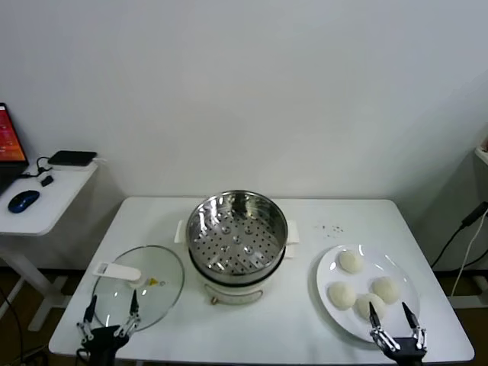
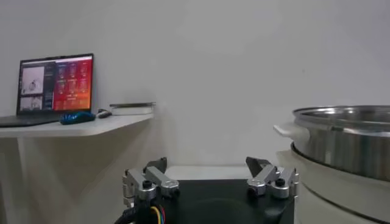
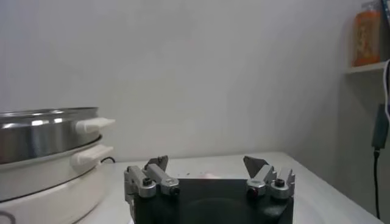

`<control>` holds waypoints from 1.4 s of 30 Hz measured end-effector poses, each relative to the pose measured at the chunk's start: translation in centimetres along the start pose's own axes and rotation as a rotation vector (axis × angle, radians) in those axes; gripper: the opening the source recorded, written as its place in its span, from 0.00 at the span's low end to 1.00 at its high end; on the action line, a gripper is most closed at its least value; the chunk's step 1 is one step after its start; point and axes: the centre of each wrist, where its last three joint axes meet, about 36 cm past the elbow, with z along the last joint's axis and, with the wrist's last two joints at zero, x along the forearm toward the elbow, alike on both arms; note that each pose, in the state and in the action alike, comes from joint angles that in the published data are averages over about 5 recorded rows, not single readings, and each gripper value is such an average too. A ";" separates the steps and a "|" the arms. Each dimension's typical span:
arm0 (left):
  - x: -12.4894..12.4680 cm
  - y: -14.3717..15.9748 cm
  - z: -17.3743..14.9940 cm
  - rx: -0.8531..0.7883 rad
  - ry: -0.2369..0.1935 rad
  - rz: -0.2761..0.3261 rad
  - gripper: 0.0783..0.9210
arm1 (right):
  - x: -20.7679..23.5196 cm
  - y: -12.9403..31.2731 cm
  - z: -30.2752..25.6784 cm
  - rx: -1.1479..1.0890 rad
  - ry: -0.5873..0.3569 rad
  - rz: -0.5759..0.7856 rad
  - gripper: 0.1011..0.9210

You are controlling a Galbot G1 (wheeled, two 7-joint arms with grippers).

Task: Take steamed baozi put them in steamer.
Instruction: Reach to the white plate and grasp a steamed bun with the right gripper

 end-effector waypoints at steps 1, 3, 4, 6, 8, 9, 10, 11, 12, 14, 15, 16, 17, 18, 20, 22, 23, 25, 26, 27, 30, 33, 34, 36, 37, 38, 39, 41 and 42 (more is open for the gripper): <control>0.0 0.0 0.0 0.000 0.000 0.001 0.88 | -0.4 -0.1 -0.3 0.006 0.004 0.001 0.88; -0.1 0.0 0.0 -0.002 -0.002 0.003 0.88 | -1.4 -0.3 -1.3 0.025 0.019 -0.001 0.88; -0.1 0.0 -0.1 -0.003 -0.004 0.005 0.88 | -2.2 -0.5 -1.9 0.039 0.030 -0.003 0.88; -0.2 0.0 -0.1 -0.005 -0.008 0.008 0.88 | -3.9 -0.8 -3.3 0.072 0.054 -0.017 0.88; -0.2 0.0 -0.2 -0.008 -0.013 0.012 0.88 | -5.6 -1.1 -4.8 0.112 0.077 -0.038 0.88; -0.2 0.0 -0.3 -0.010 -0.016 0.014 0.88 | -6.4 -1.3 -5.6 0.136 0.089 -0.052 0.88; -0.3 0.0 -0.3 -0.011 -0.018 0.015 0.88 | -7.3 -1.4 -6.4 0.163 0.102 -0.067 0.88; -0.3 0.1 -0.4 -0.013 -0.021 0.016 0.88 | -8.1 -1.6 -7.1 0.191 0.116 -0.084 0.88; -0.3 0.1 -0.5 -0.014 -0.023 0.017 0.88 | -8.8 -1.8 -7.9 0.221 0.131 -0.102 0.88; -0.4 0.0 -0.6 -0.014 -0.029 0.018 0.88 | -10.2 -2.2 -9.5 0.286 0.166 -0.140 0.88; -0.4 0.0 -0.6 -0.015 -0.031 0.019 0.88 | -10.8 -2.4 -10.2 0.320 0.186 -0.160 0.88; -0.4 0.0 -0.6 -0.015 -0.033 0.020 0.88 | -11.3 -2.7 -10.9 0.355 0.208 -0.182 0.88; -0.4 0.0 -0.7 -0.016 -0.036 0.020 0.88 | -11.8 -3.0 -11.7 0.392 0.231 -0.204 0.88; -0.5 -0.1 -0.7 -0.017 -0.038 0.021 0.88 | -12.3 -3.2 -12.4 0.428 0.254 -0.227 0.88; -0.5 -0.2 -0.6 -0.019 -0.041 0.024 0.88 | -13.4 -3.9 -13.8 0.505 0.301 -0.275 0.88; -0.5 -0.3 -0.6 -0.022 -0.044 0.028 0.88 | -14.4 -4.6 -15.1 0.581 0.347 -0.324 0.88; -0.5 -0.3 -0.5 -0.024 -0.046 0.030 0.88 | -15.0 -4.9 -15.7 0.619 0.370 -0.348 0.88; -0.5 -0.5 -0.4 -0.027 -0.048 0.035 0.88 | -16.2 -5.5 -16.9 0.687 0.413 -0.396 0.88; -0.5 -0.6 -0.3 -0.029 -0.049 0.038 0.88 | -16.8 -5.8 -17.5 0.720 0.434 -0.419 0.88; -0.4 -0.7 -0.3 -0.031 -0.050 0.041 0.88 | -17.4 -6.0 -18.0 0.749 0.454 -0.441 0.88; -0.4 -1.0 -0.1 -0.036 -0.053 0.048 0.88 | -19.4 -6.6 -19.6 0.829 0.506 -0.507 0.88; -0.4 -1.3 0.1 -0.039 -0.057 0.057 0.88 | -21.4 -6.8 -20.8 0.889 0.551 -0.573 0.88; -0.4 -1.4 0.2 -0.040 -0.059 0.061 0.88 | -22.1 -6.7 -21.1 0.905 0.565 -0.596 0.88; -0.4 -1.7 0.3 -0.041 -0.061 0.068 0.88 | -23.4 -6.6 -21.7 0.936 0.592 -0.640 0.88; -0.4 -1.8 0.3 -0.042 -0.062 0.071 0.88 | -24.0 -6.5 -21.9 0.950 0.605 -0.660 0.88; -0.4 -1.9 0.4 -0.043 -0.063 0.075 0.88 | -24.6 -6.5 -22.1 0.963 0.617 -0.681 0.88; -0.4 -2.1 0.4 -0.044 -0.064 0.078 0.88 | -25.2 -6.4 -22.3 0.974 0.629 -0.700 0.88; -0.4 -2.3 0.4 -0.045 -0.066 0.085 0.88 | -26.5 -6.3 -22.6 0.994 0.652 -0.735 0.88; -0.4 -2.4 0.4 -0.045 -0.066 0.088 0.88 | -27.1 -6.2 -22.8 1.004 0.663 -0.751 0.88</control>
